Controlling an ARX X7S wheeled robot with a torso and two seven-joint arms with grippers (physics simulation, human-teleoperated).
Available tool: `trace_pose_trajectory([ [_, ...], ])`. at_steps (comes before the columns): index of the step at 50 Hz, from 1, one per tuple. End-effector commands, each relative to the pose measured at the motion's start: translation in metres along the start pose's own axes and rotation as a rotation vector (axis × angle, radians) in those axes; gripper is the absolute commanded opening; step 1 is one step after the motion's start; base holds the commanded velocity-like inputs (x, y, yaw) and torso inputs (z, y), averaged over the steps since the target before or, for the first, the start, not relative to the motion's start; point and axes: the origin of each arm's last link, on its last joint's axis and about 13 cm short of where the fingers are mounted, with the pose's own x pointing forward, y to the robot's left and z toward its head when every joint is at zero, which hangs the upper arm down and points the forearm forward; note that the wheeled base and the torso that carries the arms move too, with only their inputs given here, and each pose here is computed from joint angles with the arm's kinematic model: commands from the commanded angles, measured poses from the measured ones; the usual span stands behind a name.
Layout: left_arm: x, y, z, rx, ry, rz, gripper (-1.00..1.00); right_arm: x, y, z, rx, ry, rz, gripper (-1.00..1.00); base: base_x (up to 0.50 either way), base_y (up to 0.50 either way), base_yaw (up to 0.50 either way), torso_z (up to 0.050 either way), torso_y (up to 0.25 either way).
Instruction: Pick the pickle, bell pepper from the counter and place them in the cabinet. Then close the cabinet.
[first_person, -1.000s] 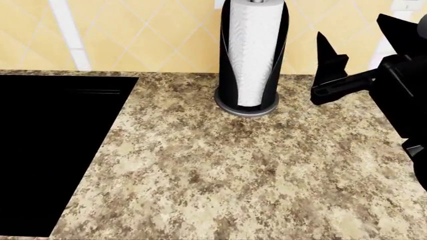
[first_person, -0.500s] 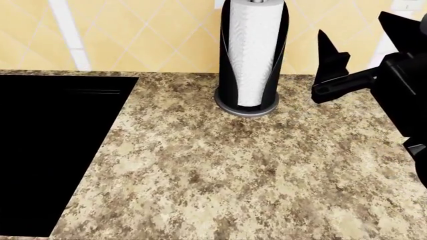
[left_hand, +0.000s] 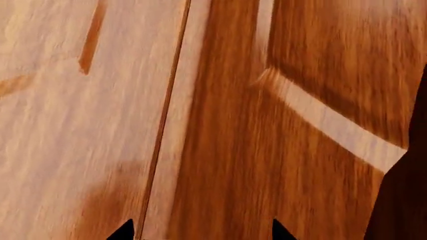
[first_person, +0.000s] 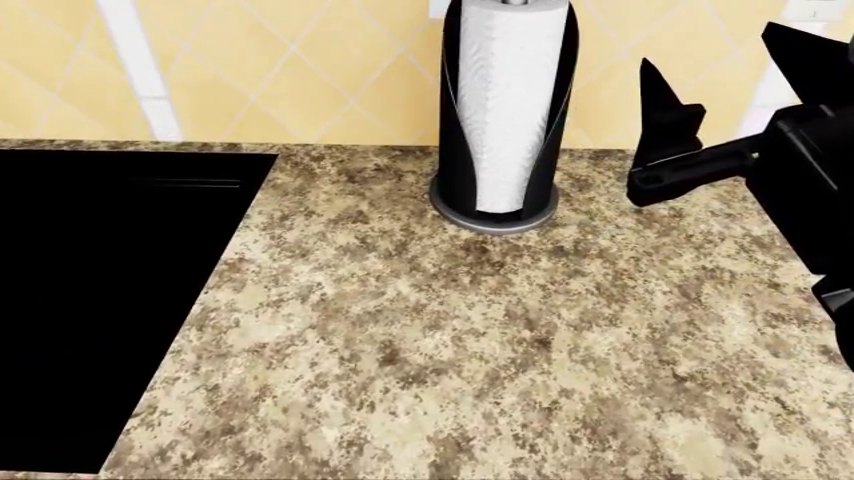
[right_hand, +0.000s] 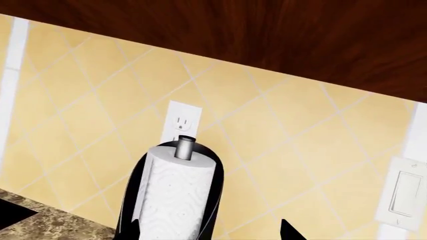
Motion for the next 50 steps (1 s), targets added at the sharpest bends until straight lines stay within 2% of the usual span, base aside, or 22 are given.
trace_pose_trajectory([
  [1,0.005,-0.057,0.016,0.036,0.026,-0.480,1.00,-0.001,0.000,-0.001,0.004,-0.001,0.000,1.00,0.00,0.00,0.00,0.000,0.000],
  [9,0.011,-0.071,0.012,0.061,0.033,-0.546,1.00,-0.002,0.000,-0.001,0.007,-0.004,-0.001,1.00,0.00,0.00,0.00,0.001,0.001],
  [24,0.033,-0.082,0.003,0.110,0.083,-0.665,1.00,-0.002,0.002,-0.002,-0.017,-0.010,0.015,1.00,0.00,0.00,0.00,0.001,0.000],
  [33,0.048,-0.091,-0.003,0.173,0.110,-0.721,1.00,-0.003,0.001,-0.003,-0.021,-0.011,0.008,1.00,0.00,0.00,0.00,0.001,0.000],
  [40,0.062,-0.090,-0.007,0.195,0.126,-0.713,1.00,-0.004,0.001,-0.004,-0.019,0.011,0.000,1.00,0.00,0.00,0.00,0.001,0.001],
  [50,0.062,-0.089,-0.006,0.185,0.108,-0.684,1.00,-0.004,0.002,-0.005,-0.011,0.019,-0.003,1.00,0.00,0.00,0.00,0.001,0.000],
])
